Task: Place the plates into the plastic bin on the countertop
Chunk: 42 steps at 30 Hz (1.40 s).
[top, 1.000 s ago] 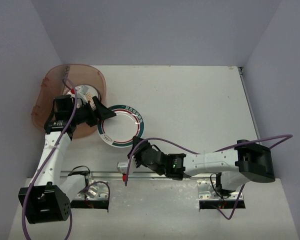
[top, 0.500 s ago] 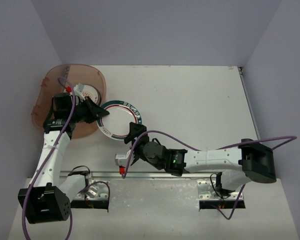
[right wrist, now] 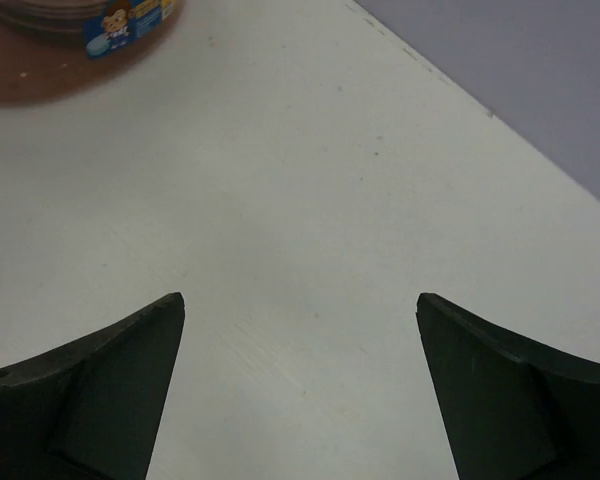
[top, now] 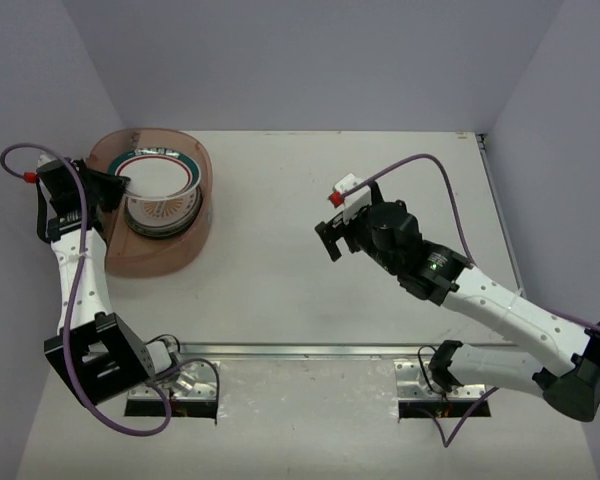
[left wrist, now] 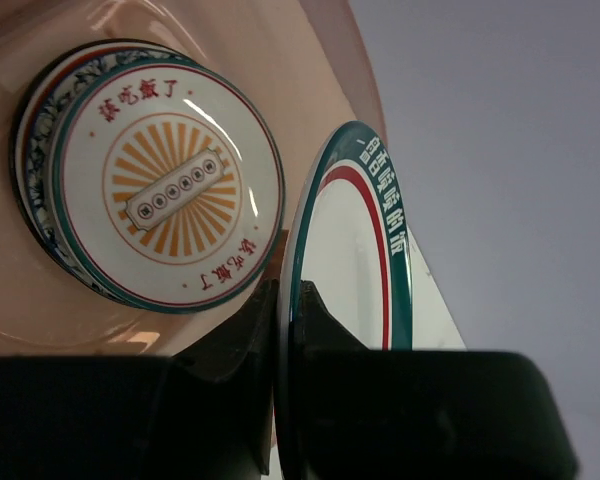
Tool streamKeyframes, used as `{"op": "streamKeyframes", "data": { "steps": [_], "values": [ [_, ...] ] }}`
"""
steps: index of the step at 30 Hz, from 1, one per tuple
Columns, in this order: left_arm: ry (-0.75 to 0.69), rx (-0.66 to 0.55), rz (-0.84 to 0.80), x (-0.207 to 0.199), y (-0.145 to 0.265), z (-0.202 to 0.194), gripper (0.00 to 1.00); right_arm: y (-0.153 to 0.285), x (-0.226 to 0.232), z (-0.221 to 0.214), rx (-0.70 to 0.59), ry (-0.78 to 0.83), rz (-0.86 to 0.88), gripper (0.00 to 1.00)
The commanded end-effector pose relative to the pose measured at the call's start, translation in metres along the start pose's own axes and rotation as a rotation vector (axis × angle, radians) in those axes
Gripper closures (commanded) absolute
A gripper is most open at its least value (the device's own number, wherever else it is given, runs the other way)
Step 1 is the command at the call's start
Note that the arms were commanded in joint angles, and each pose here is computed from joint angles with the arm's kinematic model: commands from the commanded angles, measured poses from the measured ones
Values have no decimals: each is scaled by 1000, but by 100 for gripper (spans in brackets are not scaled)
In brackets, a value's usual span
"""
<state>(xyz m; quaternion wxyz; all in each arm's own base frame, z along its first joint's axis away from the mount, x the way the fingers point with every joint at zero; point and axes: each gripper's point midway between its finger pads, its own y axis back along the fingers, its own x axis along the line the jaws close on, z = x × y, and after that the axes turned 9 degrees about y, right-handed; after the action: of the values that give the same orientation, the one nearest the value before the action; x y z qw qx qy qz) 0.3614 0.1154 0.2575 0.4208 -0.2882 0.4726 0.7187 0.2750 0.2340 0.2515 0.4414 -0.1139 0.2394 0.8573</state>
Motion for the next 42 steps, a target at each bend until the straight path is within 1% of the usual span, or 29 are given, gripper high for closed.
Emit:
{"op": "streamKeyframes", "data": {
  "steps": [1, 3, 4, 6, 9, 13, 14, 17, 18, 19, 20, 22, 24, 25, 26, 32, 35, 39, 42],
  "values": [
    [109, -225, -55, -14, -26, 48, 100, -1, -2, 15, -3, -505, -18, 1],
    [121, -241, -51, -9, -35, 51, 100, 1, 3, 32, -69, -549, 59, 1],
    [121, -242, -57, -8, -44, 53, 99, 5, 9, 49, -123, -564, 149, 1],
    [131, -211, -69, -6, -64, 51, 98, 9, 12, 61, -149, -549, 203, 1],
    [131, -155, -24, 10, -93, 43, 99, 13, 8, 66, -142, -524, 203, 1],
    [122, -166, 21, 31, -111, 40, 99, 20, 3, 59, -138, -503, 177, 1],
    [117, -173, 31, 34, -112, 40, 98, 22, 3, 59, -140, -503, 177, 1],
    [108, -188, 47, 44, -114, 38, 87, 28, 3, 60, -125, -497, 196, 1],
    [109, -184, 56, 47, -116, 36, 79, 29, 4, 63, -130, -485, 218, 1],
    [109, -177, 67, 50, -118, 35, 67, 30, 7, 66, -131, -475, 238, 1],
    [109, -169, 82, 52, -119, 35, 52, 30, 10, 66, -125, -469, 254, 1],
    [106, -141, 129, 61, -125, 29, 31, 27, 12, 60, -103, -464, 257, 1],
    [103, -119, 188, 72, -125, 22, 20, 25, 12, 57, -93, -463, 250, 1],
    [98, -112, 201, 74, -124, 19, 6, 24, 12, 55, -90, -463, 247, 1],
    [91, -104, 219, 79, -126, 15, 0, 23, 12, 55, -88, -463, 246, 1],
    [2, -18, 420, 99, -141, -4, 0, 19, 8, 49, -66, -470, 211, 1],
    [-16, -36, 477, 103, -141, -2, 0, 20, 8, 46, -59, -468, 201, 1],
    [-57, -67, 516, 96, -132, 8, 0, 21, -1, 40, -52, -459, 150, 1],
    [-86, -69, 541, 88, -123, 14, 0, 21, -4, 39, -49, -446, 131, 1]
  ]
}}
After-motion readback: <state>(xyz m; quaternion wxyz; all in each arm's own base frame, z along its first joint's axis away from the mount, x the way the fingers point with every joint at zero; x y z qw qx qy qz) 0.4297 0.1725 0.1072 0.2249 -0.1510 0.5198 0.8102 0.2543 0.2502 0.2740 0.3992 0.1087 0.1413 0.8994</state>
